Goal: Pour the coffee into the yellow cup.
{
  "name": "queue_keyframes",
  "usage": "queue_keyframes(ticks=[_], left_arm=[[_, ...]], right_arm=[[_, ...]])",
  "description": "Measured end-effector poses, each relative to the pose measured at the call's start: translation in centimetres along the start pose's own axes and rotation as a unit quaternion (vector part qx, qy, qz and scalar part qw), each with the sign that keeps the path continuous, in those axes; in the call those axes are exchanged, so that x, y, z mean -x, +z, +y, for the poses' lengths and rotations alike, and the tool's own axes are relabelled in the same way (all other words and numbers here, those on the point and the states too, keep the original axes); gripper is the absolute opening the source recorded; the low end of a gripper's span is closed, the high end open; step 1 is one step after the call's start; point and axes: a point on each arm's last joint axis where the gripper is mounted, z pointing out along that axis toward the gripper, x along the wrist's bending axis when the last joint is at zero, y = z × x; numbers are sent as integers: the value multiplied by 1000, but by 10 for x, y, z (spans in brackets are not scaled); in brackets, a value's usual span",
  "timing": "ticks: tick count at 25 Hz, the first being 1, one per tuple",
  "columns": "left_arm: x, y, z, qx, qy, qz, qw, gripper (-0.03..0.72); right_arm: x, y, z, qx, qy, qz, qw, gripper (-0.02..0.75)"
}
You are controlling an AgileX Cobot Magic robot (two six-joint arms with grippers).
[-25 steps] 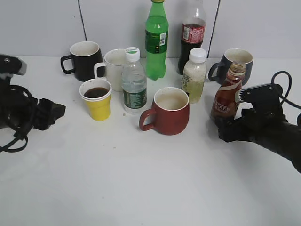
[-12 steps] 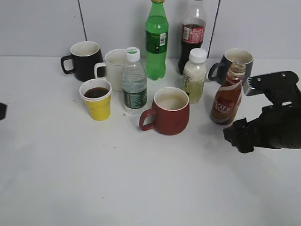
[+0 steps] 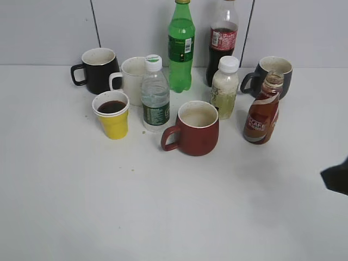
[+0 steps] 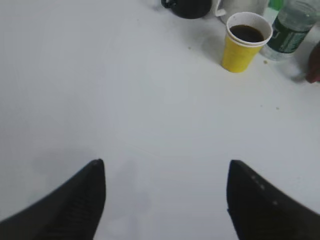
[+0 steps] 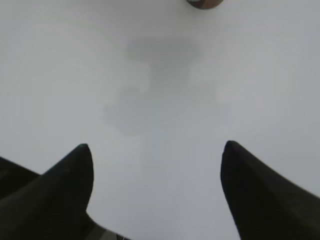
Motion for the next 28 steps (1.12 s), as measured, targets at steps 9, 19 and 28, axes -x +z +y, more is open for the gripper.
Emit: queue_keyframes(ticks=[9,19,28], left_arm=[[5,-15,-21,-27,62,-61,996,550],[7,-10,-22,-16,82,-70,994,542],[7,-10,-22,-16,83,-71,994,524]], right_arm=[[-1,-72,-62,84,-22,-3,996,595],[0,-100,-104,191,-30,-17,981,594],[0,-100,-105,192,-32,-18,981,593]])
